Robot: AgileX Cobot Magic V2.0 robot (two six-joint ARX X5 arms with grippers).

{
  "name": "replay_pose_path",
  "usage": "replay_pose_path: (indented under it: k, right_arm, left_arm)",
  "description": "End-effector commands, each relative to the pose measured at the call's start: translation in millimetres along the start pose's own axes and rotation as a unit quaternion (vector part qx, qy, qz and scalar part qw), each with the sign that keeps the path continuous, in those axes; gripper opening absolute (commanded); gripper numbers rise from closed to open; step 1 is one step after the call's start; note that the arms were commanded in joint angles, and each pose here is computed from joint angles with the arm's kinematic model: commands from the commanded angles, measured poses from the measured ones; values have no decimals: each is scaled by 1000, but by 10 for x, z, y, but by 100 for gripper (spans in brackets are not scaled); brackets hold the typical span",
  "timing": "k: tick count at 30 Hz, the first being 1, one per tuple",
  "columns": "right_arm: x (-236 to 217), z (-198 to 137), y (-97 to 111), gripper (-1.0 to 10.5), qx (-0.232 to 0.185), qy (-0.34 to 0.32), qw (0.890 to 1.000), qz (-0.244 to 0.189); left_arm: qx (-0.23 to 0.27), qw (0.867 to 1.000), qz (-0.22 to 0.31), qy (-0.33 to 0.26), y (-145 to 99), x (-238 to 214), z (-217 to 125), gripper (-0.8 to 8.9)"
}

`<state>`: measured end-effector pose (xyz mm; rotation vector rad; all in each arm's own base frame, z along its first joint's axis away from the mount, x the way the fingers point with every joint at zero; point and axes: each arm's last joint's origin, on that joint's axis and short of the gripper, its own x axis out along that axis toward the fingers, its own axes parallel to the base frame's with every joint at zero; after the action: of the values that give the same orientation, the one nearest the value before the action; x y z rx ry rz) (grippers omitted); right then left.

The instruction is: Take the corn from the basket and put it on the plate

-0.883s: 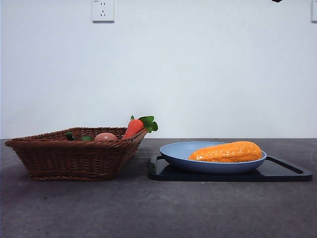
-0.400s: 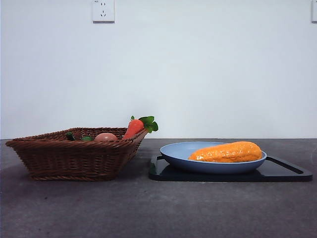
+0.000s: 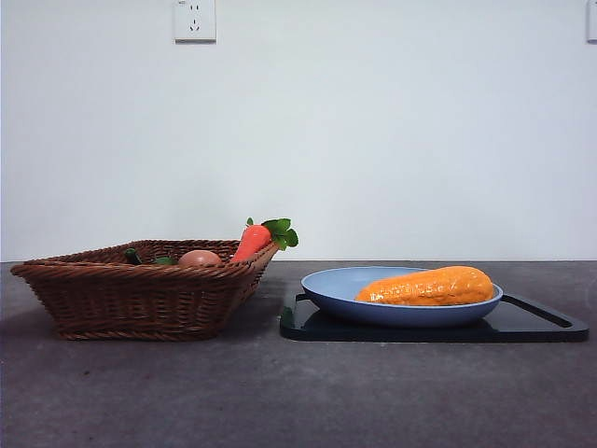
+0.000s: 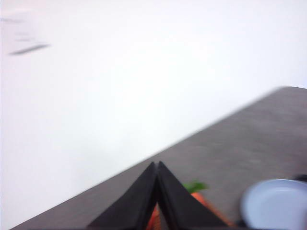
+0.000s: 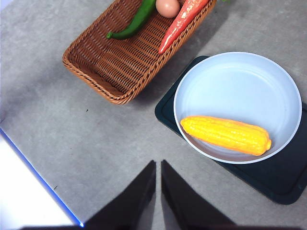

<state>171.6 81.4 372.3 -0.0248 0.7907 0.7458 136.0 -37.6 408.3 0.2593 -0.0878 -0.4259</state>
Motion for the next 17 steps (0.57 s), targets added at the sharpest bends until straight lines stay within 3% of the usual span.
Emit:
replay_pose_path:
  k: [1, 5, 10, 17]
  right_arm:
    - [7, 28, 3, 2, -5, -3, 1000, 2]
    - [7, 29, 4, 2, -5, -3, 1000, 2]
    - [7, 29, 3, 2, -5, -3, 1000, 2]
    - [7, 29, 3, 2, -5, -3, 1000, 2]
  left_arm:
    - [9, 999, 46, -7, 4, -158, -277, 4]
    - [10, 996, 91, 9, -56, -346, -722, 4]
    - [7, 994, 110, 24, -173, -444, -1211, 4]
    - [-42, 991, 120, 33, -312, -496, -1751, 4]
